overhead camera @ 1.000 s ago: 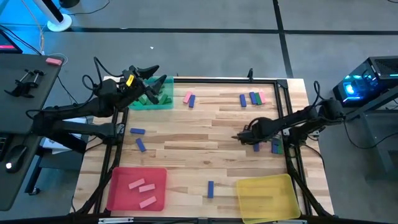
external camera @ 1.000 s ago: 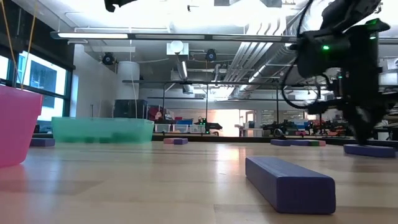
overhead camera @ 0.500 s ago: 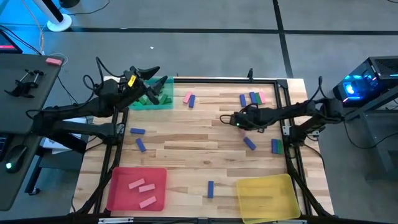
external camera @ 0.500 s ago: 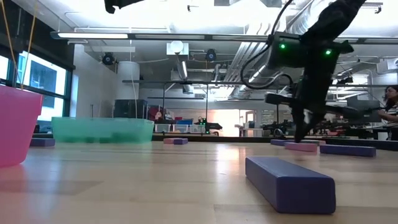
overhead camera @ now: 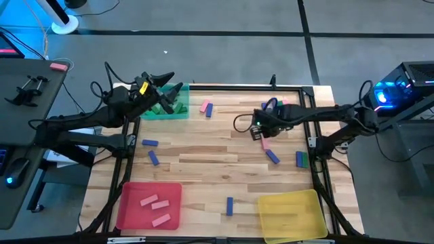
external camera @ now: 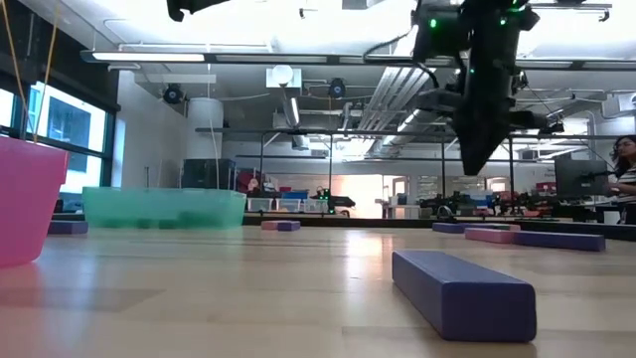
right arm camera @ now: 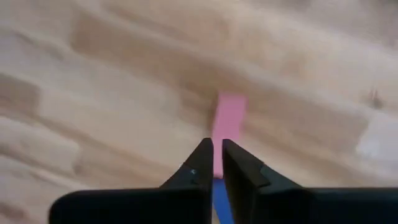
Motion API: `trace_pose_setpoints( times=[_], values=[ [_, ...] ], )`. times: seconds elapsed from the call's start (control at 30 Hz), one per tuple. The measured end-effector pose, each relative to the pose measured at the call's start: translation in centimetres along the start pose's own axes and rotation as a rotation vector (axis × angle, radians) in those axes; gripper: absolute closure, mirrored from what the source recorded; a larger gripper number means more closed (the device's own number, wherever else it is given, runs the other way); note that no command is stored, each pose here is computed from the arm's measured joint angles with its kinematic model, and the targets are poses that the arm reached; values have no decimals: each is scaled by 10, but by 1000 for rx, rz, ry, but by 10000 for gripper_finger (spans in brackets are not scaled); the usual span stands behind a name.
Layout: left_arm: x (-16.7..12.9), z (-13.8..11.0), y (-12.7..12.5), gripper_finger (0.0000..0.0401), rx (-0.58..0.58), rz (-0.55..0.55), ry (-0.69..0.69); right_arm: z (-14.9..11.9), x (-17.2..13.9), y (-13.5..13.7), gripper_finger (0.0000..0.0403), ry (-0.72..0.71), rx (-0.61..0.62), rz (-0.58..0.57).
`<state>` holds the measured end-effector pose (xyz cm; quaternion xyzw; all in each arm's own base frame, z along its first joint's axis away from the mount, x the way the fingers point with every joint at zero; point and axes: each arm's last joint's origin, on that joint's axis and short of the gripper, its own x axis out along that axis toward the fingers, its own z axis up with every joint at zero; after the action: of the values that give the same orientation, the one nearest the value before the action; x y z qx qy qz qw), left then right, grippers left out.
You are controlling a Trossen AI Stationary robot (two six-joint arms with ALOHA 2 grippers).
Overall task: Sort blocks
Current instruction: Put the pink block into the pink bin
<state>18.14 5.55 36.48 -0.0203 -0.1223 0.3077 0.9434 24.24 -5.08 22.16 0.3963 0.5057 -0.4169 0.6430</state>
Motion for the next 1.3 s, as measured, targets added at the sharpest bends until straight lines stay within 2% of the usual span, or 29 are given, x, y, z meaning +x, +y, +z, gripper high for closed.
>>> trace_pose_setpoints(
  times=[0.13,0.23,0.33,0.4,0.47,0.57,0.73,0.87,0.97,1.1,1.13,1.23,1.3],
  values=[
    [0,0,0,135,-1,-1,1,-3,16,-10,331,167,-6,50],
    [0,0,0,135,-2,-1,1,-10,28,-19,270,210,-15,16],
    [0,0,0,135,-1,-1,0,-12,36,-19,212,194,32,45],
    [0,0,0,135,-7,-1,0,-13,39,-15,181,165,23,83],
    [0,0,0,135,-18,-1,0,-13,42,-11,162,123,20,107],
    [0,0,0,135,-30,-1,0,-12,50,-11,152,107,28,56],
    [0,0,0,135,-54,-1,-1,-13,68,-8,158,135,12,-8],
    [0,0,0,135,-61,-1,-1,-16,82,-3,179,162,40,-46],
    [-2,2,0,135,-99,-2,-12,-19,90,0,227,174,30,-74],
    [-6,7,1,135,-119,-50,-30,-22,89,2,353,167,10,-75],
    [-7,8,1,135,-121,-67,-34,-22,86,3,369,158,-2,-71],
    [-11,13,0,135,-121,-131,-49,-20,69,5,369,145,-33,-67],
    [-13,14,-1,135,-85,-175,-57,-16,45,7,369,121,-68,-32]
  ],
)
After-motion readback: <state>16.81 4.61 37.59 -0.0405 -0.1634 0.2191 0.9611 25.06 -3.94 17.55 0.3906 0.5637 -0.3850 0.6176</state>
